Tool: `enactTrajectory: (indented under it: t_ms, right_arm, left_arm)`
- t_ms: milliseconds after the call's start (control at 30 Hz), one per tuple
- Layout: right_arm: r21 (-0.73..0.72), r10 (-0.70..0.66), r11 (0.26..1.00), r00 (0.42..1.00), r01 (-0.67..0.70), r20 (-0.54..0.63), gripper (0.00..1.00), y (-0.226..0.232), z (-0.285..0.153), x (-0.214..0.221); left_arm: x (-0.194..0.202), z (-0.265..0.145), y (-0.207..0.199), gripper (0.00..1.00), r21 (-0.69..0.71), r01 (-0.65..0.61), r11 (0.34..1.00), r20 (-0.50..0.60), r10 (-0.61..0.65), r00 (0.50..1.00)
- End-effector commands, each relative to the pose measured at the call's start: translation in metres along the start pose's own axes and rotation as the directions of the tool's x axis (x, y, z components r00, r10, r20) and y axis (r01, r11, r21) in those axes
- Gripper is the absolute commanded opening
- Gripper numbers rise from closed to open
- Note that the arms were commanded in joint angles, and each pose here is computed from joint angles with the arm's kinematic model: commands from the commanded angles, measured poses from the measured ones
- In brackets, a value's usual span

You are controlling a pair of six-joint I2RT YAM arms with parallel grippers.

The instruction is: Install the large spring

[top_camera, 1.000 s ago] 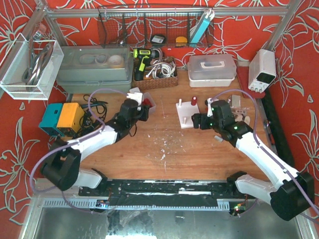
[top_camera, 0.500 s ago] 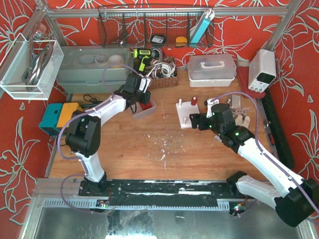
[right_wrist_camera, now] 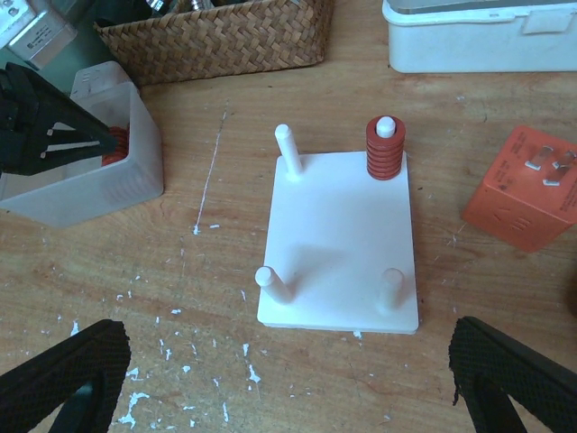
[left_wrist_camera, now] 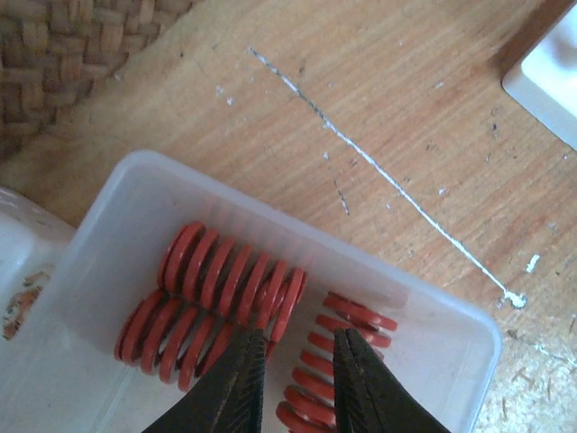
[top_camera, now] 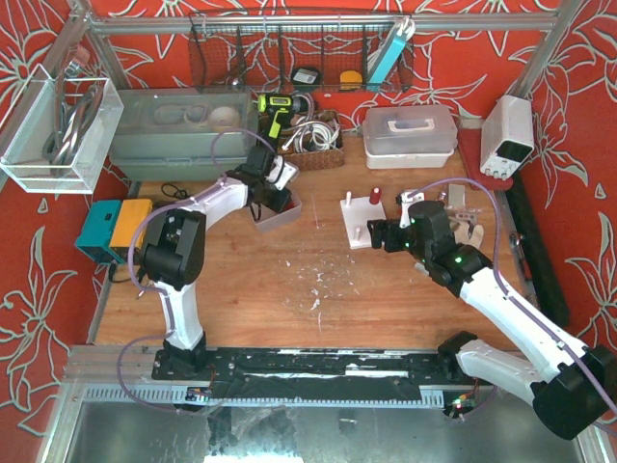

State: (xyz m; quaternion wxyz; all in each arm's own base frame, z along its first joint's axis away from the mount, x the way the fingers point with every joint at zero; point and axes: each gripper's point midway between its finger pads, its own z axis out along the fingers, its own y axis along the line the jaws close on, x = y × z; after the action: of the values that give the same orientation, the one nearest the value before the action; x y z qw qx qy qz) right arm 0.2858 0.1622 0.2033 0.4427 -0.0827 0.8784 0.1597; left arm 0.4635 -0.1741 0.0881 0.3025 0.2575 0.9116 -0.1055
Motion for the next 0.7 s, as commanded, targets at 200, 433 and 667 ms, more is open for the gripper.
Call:
enactTrajectory:
  t_ms: [200, 433, 667]
  right_arm:
    - [0.004, -0.005, 1.000, 1.000, 0.005, 0.021, 0.97, 0.000, -0.005, -0.002]
    - [0.019, -0.003, 1.000, 0.998, 0.002, 0.055, 0.98, -0.005, -0.012, -0.006]
    - [0.020, -0.004, 1.000, 0.999, 0.003, 0.051, 0.98, -0.005, -0.011, -0.006]
  left_arm:
    - [0.021, -0.009, 0.019, 0.28, 0.119, -0.026, 0.993, -0.101, 0.038, 0.994]
    - [0.017, -0.008, 0.013, 0.35, 0.168, -0.054, 0.984, -0.092, 0.070, 0.993]
    - [0.021, 0.000, 0.004, 0.34, 0.227, -0.046, 0.973, -0.098, 0.070, 0.993]
